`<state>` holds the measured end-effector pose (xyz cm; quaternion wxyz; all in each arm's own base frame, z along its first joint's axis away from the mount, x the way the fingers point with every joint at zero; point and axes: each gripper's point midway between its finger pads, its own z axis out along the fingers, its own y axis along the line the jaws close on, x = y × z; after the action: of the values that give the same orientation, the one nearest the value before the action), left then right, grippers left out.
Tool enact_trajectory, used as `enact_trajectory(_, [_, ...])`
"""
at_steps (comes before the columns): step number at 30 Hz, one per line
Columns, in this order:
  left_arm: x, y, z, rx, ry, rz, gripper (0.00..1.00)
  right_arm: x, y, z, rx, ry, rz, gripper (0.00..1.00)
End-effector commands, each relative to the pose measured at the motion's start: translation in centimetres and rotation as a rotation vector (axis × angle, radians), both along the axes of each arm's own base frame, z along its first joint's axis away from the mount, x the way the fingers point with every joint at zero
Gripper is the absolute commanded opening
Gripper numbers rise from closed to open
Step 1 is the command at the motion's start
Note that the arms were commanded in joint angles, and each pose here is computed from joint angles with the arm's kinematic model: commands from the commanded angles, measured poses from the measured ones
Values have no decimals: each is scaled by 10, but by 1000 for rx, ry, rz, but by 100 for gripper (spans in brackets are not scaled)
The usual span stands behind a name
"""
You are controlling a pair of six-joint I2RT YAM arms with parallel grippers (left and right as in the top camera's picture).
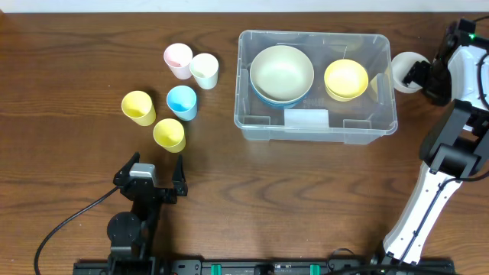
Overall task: Pack container
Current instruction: 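Move the right gripper right and grasp the white bowl rim, then lift the white bowl and carry it over the yellow bowl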
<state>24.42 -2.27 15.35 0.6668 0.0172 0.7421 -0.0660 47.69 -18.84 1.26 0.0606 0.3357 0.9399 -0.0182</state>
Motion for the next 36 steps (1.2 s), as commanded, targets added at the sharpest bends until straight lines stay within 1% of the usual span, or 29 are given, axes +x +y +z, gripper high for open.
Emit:
enact_trajectory(1, [-1,-2,-16,12,50,-16,98,-6,-10,-6,2,14,-28,62])
enact_trajectory(5, [-1,-2,-16,12,50,-16,98,-13,-13,-7,12,29,-68,42])
enact_trajectory(9, [-1,-2,-16,12,50,-16,98,-19,-16,-7,16,49,-79,27])
enact_trajectory(12, [-1,-2,-16,12,50,-16,98,-32,-26,-7,-15,93,-101,19])
enact_trajectory(13, [-1,-2,-16,12,50,-16,98,-36,-28,-7,-26,109,-103,15])
enact_trajectory(15, [-1,-2,-16,12,50,-16,98,-43,-31,-5,-38,137,-108,3])
enact_trajectory(16, [-1,-2,-16,12,50,-16,98,-45,-31,-5,-36,144,-108,1])
enact_trajectory(19, [-1,-2,-16,12,50,-16,98,-49,-31,1,-32,148,-113,1])
enact_trajectory(23, [-1,-2,-16,12,50,-16,98,-49,-37,26,-47,107,-128,1])
enact_trajectory(26, [-1,-2,-16,12,50,-16,98,-43,-40,67,-70,16,-134,1])
enact_trajectory(28, [-1,-2,-16,12,50,-16,98,-37,-39,102,-83,-68,-134,1])
enact_trajectory(32, [-1,-2,-16,12,50,-16,98,-29,-25,186,-71,-293,-119,1])
enact_trajectory(33, [-1,-2,-16,12,50,-16,98,-26,-17,212,-57,-369,-103,1])
enact_trajectory(36, [-1,-2,-16,12,50,-16,98,-24,12,266,-11,-524,-57,1])
